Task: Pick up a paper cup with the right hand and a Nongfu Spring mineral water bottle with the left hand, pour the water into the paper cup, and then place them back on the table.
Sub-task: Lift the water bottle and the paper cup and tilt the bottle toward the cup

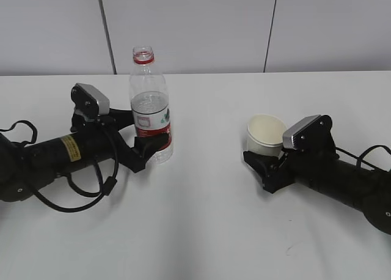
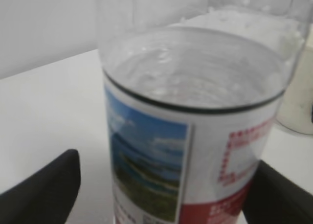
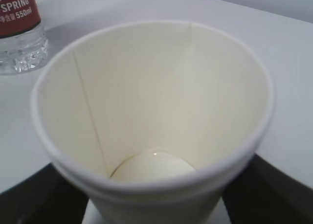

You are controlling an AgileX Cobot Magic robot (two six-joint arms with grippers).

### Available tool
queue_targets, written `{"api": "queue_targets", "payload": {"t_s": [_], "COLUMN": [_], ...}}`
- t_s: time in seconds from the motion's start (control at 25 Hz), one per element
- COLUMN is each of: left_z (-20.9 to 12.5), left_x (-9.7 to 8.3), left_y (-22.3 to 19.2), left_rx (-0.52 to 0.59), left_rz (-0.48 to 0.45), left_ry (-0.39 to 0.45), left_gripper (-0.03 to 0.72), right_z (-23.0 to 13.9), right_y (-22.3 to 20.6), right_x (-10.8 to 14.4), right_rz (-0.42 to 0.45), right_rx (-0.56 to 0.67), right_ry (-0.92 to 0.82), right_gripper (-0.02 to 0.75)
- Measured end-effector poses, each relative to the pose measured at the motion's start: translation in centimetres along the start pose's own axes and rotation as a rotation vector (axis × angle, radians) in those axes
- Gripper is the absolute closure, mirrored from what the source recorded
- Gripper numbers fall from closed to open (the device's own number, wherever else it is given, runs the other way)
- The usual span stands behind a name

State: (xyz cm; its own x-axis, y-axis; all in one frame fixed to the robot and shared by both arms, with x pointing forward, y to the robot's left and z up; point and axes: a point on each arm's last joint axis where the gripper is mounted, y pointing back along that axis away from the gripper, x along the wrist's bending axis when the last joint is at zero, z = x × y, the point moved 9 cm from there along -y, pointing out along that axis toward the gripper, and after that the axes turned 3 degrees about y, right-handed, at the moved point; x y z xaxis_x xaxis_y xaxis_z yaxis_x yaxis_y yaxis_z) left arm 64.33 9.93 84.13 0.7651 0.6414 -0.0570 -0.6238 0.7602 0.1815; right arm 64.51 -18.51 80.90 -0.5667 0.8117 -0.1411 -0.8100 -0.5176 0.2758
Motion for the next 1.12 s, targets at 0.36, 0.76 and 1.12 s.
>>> {"api": "queue_targets", "payload": {"t_s": [0.36,0.76,1.12], "left_z": [0.2,0.4,0.4], "left_x": [-0.9,0.2,0.2], "left_y": [-0.7,-0.7,-0.7], "left_rx": [-0.008,-0.024,-0.024], "left_rz": [0.003,0.062,0.064], "left_ry": [0.014,0.044,0.045], "left_gripper": [0.102,0.103,0.225], "right_z": [0.3,0.5,0.5], "right_y": [-0.2,-0.3,-0.2], "right_x": [0.7,1.5,1.7], "right_rz": [0.044,0.097,0.106], "right_rx": [-0.012,-0.022,-0.021], "right_ry": [0.026,0.046,0.037], "right_gripper": [0.182,0.182,0.182]}}
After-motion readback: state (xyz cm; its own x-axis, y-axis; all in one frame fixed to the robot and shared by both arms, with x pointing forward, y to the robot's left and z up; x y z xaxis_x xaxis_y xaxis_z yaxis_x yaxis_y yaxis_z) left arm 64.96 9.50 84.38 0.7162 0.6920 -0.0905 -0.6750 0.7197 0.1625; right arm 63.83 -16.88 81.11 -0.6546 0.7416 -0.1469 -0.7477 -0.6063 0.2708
